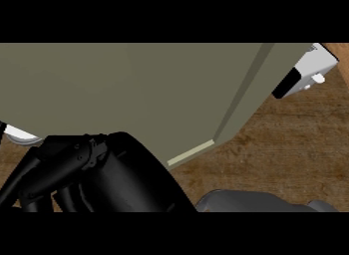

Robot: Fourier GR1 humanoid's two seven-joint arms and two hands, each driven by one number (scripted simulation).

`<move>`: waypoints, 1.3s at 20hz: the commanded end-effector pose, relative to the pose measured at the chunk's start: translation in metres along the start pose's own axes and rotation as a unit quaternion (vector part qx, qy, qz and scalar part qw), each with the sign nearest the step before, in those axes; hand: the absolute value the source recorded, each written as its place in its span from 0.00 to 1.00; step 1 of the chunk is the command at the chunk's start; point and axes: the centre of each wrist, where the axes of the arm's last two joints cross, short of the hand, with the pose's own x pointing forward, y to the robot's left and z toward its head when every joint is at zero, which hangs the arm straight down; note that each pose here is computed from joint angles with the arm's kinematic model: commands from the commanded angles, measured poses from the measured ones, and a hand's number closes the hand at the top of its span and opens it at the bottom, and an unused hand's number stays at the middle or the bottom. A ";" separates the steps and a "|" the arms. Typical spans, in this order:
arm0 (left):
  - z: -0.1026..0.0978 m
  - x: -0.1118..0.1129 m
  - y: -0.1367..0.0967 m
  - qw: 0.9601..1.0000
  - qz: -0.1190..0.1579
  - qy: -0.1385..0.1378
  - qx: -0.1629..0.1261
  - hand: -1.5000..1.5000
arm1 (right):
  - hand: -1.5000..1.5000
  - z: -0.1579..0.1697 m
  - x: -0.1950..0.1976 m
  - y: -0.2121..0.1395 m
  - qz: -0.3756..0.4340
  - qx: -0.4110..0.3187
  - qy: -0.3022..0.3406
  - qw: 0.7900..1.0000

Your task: Pick up the wine, place it into the cabinet and close the cabinet

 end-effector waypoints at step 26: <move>-0.016 0.000 0.000 1.000 -0.011 0.001 0.006 0.00 | 1.00 -0.131 -0.054 -0.144 0.137 -0.123 0.021 0.983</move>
